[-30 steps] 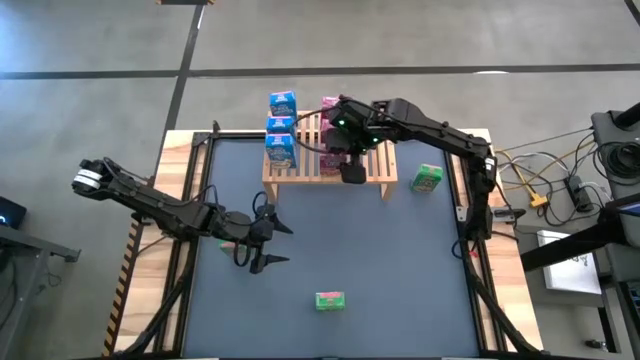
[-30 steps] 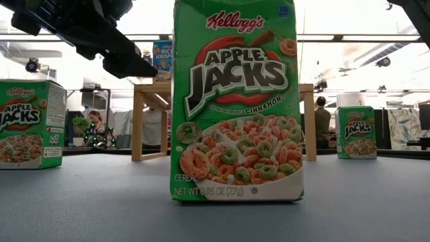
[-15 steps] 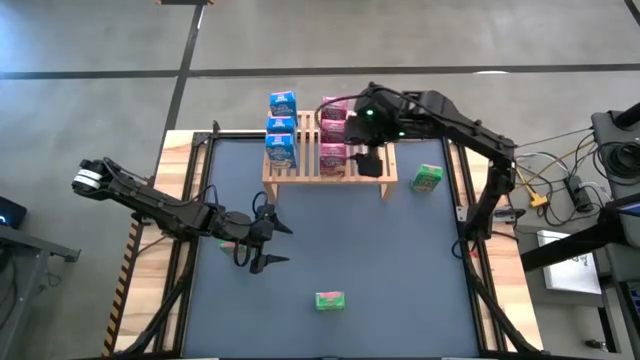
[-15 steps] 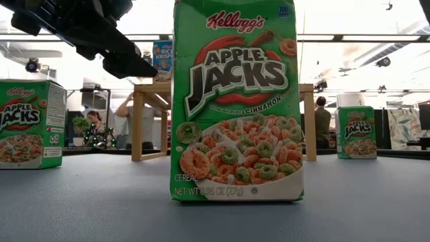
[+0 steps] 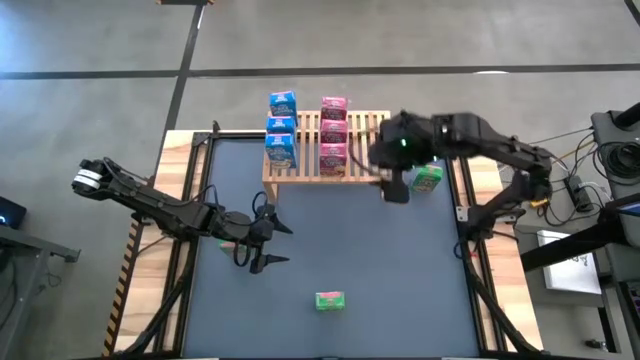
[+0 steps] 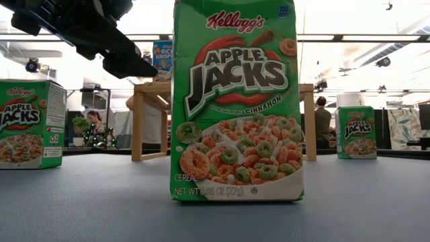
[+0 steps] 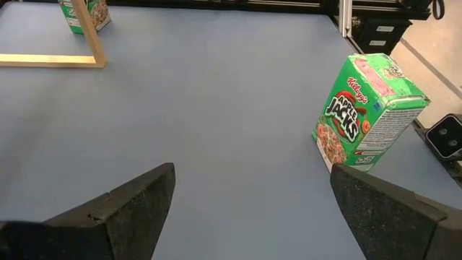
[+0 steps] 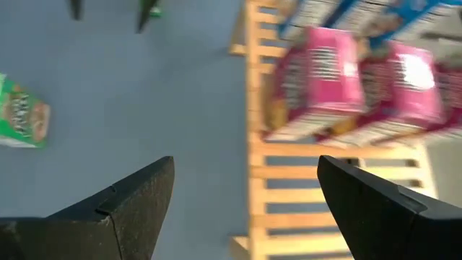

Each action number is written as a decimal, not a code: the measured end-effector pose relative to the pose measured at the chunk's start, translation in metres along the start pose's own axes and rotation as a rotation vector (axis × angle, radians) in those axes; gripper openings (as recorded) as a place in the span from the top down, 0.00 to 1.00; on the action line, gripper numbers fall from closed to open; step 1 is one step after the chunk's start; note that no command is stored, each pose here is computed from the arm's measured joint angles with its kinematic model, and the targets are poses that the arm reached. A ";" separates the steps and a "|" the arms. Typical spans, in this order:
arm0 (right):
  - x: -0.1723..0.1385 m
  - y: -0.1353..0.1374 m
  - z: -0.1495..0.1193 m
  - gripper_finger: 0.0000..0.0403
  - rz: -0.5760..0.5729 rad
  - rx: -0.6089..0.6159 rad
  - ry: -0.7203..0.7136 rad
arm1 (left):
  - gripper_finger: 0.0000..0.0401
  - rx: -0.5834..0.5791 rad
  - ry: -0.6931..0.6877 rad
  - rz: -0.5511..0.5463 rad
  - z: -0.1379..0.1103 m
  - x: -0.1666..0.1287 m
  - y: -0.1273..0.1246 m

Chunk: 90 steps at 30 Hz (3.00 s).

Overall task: Stack cereal on shelf
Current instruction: Put the middle left green cereal box on the shelf

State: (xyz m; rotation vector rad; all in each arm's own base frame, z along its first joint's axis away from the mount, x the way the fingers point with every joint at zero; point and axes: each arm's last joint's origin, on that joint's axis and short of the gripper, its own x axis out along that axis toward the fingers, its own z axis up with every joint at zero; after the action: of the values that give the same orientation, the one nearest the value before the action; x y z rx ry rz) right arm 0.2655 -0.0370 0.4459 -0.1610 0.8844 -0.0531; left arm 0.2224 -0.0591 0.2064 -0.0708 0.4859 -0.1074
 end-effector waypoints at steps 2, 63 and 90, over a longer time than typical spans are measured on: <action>0.005 0.012 -0.008 0.18 0.017 -0.011 -0.042 | 0.12 0.000 0.000 0.000 0.000 0.000 0.000; 0.125 0.121 -0.146 0.18 0.164 -0.155 -0.703 | 0.12 -0.264 0.647 0.297 -0.003 -0.117 -0.007; 0.129 0.122 -0.145 0.18 0.148 -0.194 -0.703 | 0.36 -0.247 0.638 0.226 -0.039 -0.101 -0.004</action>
State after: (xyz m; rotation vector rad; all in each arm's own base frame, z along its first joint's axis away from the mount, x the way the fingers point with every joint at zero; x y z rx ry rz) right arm 0.2325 0.0516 0.2368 -0.2729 0.1949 0.2185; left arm 0.1150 -0.0522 0.2191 -0.2258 1.1393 0.1605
